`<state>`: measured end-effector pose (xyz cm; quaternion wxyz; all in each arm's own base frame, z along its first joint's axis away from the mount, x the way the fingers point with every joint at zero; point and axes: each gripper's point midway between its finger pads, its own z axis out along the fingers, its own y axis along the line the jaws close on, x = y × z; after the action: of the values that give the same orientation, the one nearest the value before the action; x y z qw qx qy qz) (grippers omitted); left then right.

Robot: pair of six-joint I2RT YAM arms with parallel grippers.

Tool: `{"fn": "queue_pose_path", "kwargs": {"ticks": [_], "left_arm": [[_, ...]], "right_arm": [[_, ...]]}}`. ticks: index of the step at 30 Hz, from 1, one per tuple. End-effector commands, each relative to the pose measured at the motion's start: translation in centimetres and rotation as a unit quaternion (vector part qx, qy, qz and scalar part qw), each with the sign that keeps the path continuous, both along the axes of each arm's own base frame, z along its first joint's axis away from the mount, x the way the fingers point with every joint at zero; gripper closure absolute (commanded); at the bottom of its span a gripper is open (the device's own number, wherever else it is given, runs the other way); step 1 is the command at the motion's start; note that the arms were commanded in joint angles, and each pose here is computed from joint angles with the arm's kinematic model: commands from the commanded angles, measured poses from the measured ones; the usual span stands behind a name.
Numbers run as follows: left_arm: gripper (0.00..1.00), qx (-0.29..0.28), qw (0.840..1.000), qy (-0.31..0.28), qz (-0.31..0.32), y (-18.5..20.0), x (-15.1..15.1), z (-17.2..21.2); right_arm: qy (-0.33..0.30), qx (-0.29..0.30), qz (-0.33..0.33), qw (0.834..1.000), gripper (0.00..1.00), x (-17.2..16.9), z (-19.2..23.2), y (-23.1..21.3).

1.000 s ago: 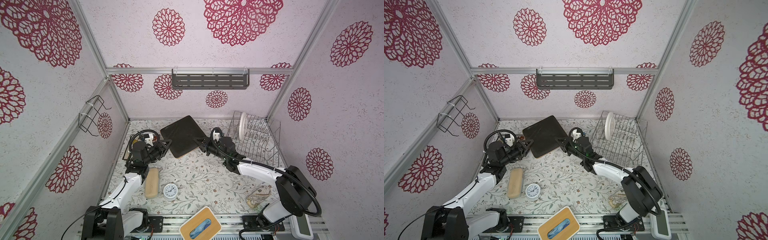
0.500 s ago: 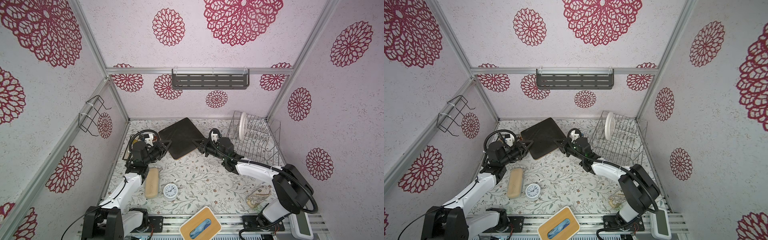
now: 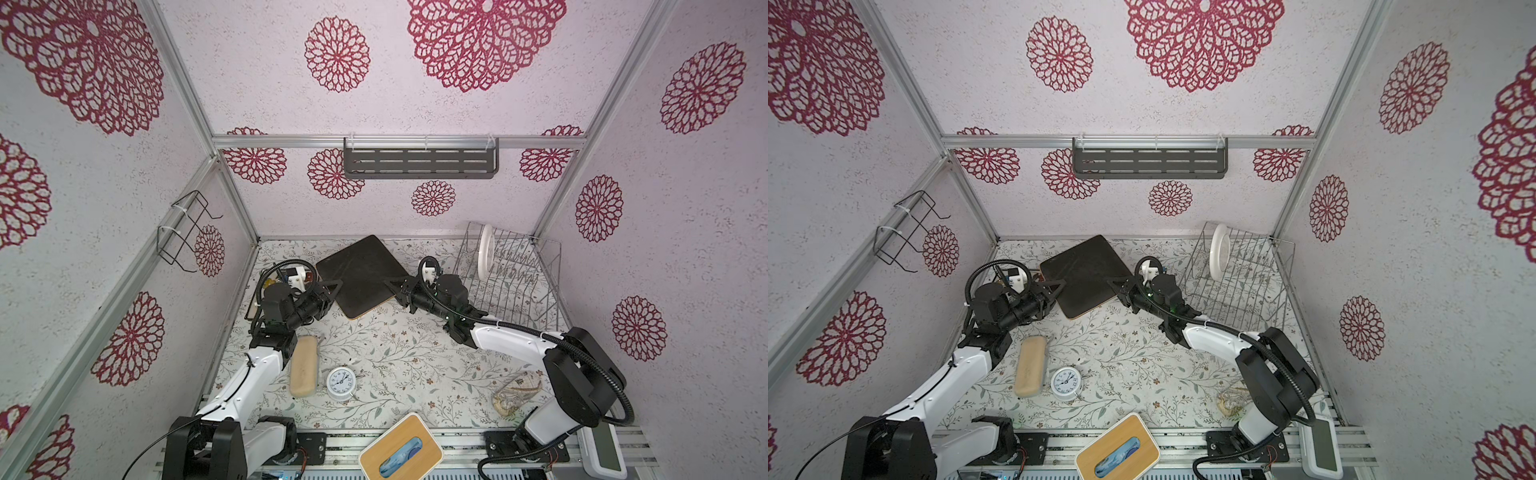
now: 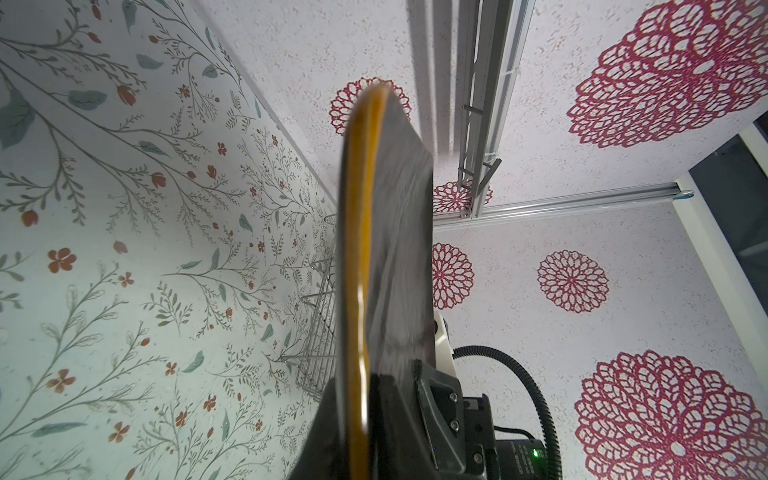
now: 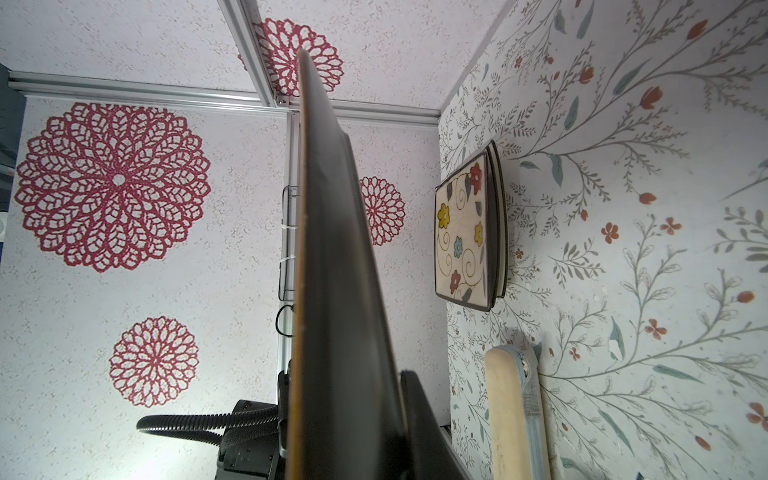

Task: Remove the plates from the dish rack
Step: 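Grasp the dark plate's edge with the left gripper while the right gripper holds it, then carry the dark plate toward the floral plate with the left gripper while the right withdraws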

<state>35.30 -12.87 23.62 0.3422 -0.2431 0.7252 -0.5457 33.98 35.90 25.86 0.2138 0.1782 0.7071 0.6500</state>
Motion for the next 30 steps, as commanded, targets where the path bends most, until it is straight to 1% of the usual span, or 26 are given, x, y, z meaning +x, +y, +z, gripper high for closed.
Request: {"fn": "queue_pose_path", "kwargs": {"ticks": [1, 2, 5, 9, 15, 22, 30], "left_arm": [[1.0, 0.015, 1.0, -0.018, 0.005, 0.3, 0.0, 0.7], [1.0, 0.016, 1.0, -0.02, 0.007, 0.3, 0.0, 0.9], [1.0, 0.018, 0.999, -0.028, 0.013, 0.6, 0.1, 1.4], [1.0, 0.013, 0.999, -0.038, 0.021, 0.9, 0.2, 2.3], [1.0, -0.006, 0.998, -0.056, 0.034, 1.5, 0.6, 3.8], [1.0, -0.033, 0.995, -0.073, 0.059, 3.0, 1.4, 5.7], [1.0, -0.045, 0.99, -0.088, 0.101, 6.0, 2.0, 7.3]], "right_arm": [[-0.143, 0.132, 0.018, 0.981, 0.89, -1.4, 12.3, -0.8], [-0.142, 0.132, 0.016, 0.981, 0.85, -1.3, 12.3, -1.0], [-0.138, 0.132, 0.01, 0.982, 0.69, -1.0, 12.1, -1.4], [-0.132, 0.137, -0.001, 0.982, 0.54, -0.6, 11.7, -2.3], [-0.12, 0.138, -0.012, 0.983, 0.38, 0.2, 10.9, -3.3], [-0.101, 0.14, -0.03, 0.985, 0.3, 1.9, 10.0, -4.5], [-0.09, 0.137, -0.045, 0.985, 0.29, 3.7, 9.5, -5.7]]}}
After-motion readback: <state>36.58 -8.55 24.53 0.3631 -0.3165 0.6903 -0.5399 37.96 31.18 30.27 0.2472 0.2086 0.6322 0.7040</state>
